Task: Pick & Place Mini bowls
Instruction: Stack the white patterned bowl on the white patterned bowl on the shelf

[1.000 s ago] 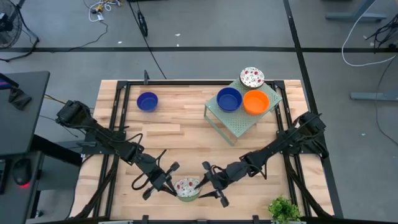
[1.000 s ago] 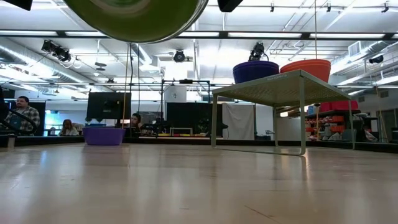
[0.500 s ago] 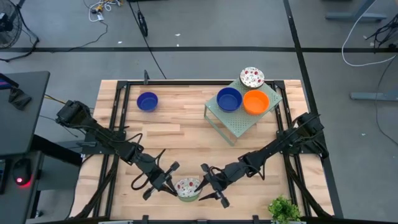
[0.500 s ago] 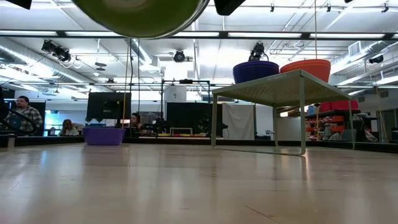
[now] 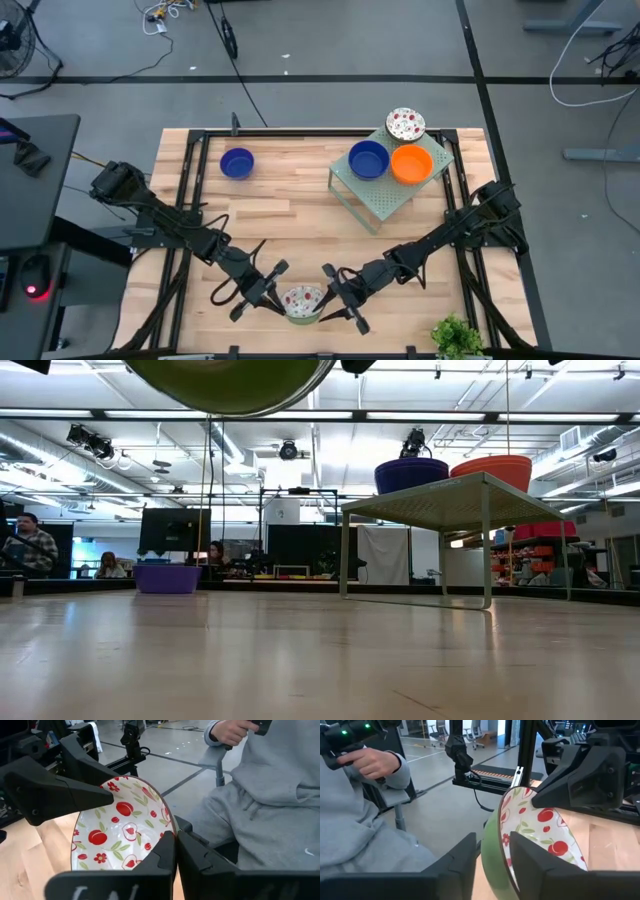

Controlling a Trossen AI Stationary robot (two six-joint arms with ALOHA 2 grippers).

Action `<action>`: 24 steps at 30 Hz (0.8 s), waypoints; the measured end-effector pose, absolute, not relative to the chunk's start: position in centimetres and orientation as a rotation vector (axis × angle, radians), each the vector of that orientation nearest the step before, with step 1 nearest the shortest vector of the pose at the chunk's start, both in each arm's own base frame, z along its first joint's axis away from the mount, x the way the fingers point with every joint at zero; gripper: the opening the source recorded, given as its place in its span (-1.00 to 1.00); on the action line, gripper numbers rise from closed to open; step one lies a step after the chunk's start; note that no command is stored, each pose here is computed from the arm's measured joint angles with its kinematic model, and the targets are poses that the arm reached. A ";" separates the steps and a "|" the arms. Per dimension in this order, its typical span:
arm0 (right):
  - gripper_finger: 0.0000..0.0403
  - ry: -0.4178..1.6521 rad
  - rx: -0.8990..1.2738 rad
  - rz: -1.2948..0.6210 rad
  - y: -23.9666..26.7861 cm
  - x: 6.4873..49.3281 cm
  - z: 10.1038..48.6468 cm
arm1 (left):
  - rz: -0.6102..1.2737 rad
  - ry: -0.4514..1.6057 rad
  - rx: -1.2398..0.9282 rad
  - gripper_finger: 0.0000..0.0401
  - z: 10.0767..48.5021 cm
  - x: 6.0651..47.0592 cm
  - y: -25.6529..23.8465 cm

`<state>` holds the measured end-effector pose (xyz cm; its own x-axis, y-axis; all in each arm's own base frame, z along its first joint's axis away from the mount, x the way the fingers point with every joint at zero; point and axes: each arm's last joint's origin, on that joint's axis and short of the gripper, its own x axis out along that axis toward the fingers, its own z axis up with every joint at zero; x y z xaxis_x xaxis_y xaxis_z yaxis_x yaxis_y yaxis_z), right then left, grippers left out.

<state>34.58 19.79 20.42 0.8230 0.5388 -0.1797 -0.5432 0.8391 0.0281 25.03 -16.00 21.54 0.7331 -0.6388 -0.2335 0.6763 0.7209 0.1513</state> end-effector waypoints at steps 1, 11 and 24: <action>-0.45 0.184 -0.025 0.575 19.8 34.6 20.4 | -0.730 0.170 0.233 -0.95 21.5 25.0 -16.0; -0.95 0.228 -0.079 0.599 19.8 34.4 19.9 | -0.696 0.171 0.242 -0.93 21.5 25.1 -15.9; -0.98 0.405 -0.119 0.501 19.3 34.0 18.2 | -0.522 0.190 0.207 -0.48 21.6 25.4 -15.5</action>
